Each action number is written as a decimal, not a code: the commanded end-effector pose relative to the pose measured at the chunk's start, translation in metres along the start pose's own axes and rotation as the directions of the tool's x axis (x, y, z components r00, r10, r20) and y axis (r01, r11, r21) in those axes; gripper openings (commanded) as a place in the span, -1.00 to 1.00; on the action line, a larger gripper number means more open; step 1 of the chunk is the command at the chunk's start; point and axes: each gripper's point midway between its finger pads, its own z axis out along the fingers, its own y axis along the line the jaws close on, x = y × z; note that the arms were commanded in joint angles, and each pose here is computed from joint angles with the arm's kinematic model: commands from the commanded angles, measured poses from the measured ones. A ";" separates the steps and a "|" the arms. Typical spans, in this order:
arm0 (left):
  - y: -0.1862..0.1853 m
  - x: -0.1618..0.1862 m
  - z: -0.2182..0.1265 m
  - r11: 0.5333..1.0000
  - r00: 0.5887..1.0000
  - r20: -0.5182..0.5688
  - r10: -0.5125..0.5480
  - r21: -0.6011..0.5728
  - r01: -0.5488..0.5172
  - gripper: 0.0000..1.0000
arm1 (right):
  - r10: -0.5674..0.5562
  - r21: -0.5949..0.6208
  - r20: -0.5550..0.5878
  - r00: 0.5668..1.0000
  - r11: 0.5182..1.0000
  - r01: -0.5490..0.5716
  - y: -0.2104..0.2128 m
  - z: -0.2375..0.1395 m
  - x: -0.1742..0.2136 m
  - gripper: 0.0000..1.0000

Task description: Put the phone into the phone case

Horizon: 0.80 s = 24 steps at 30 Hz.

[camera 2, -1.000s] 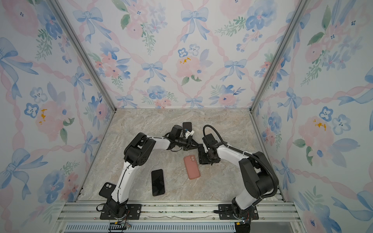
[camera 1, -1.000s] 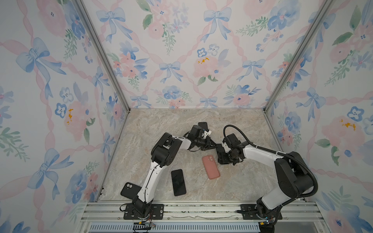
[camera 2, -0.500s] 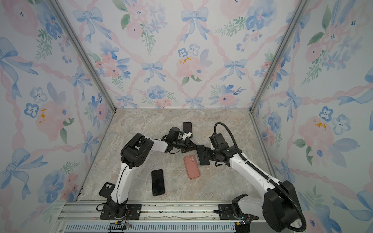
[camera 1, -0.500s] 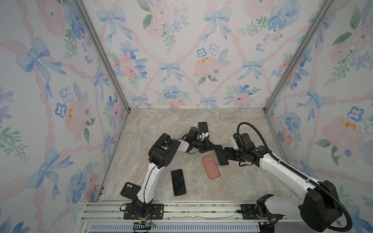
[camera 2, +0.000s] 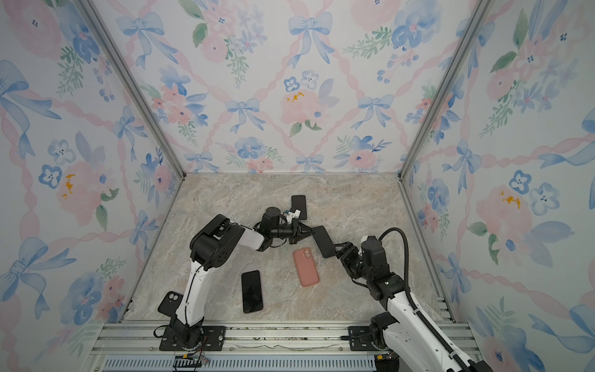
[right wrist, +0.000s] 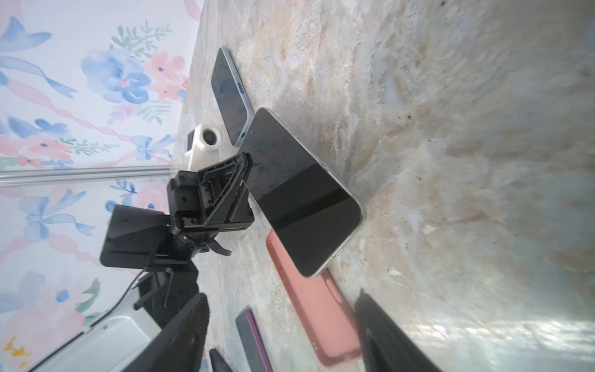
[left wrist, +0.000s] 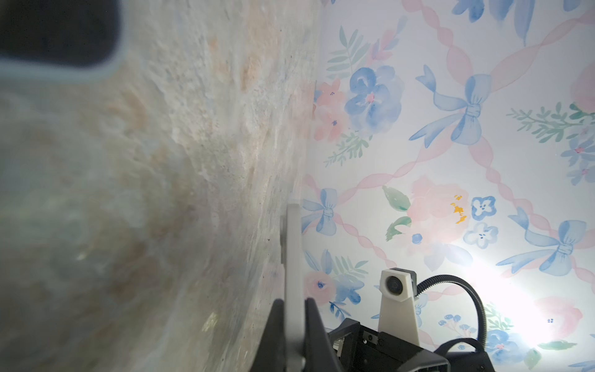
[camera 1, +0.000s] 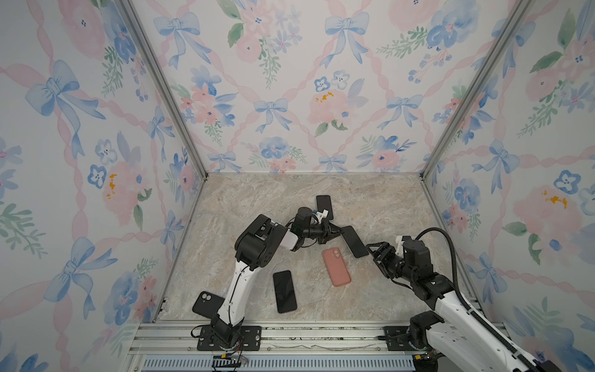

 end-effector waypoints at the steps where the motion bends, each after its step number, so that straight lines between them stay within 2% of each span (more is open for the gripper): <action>1: -0.057 -0.008 -0.014 0.987 0.996 0.054 0.064 0.146 -0.072 -0.88 | 0.132 -0.148 -0.012 0.991 0.980 -0.133 0.017 -0.001 -0.004 0.45; 6: -0.079 -0.011 -0.025 0.969 0.994 0.092 0.055 0.235 -0.075 -0.91 | 0.203 -0.265 0.008 0.979 0.945 -0.194 0.026 -0.002 -0.015 0.43; 17: -0.102 -0.010 -0.038 0.951 0.991 0.124 0.051 0.298 -0.087 -0.93 | 0.187 -0.335 -0.008 0.982 0.925 -0.179 0.043 0.009 -0.022 0.33; 24: -0.109 -0.009 -0.044 0.943 0.989 0.139 0.052 0.318 -0.094 -0.93 | 0.187 -0.353 -0.025 0.982 0.918 -0.184 0.046 0.019 -0.024 0.12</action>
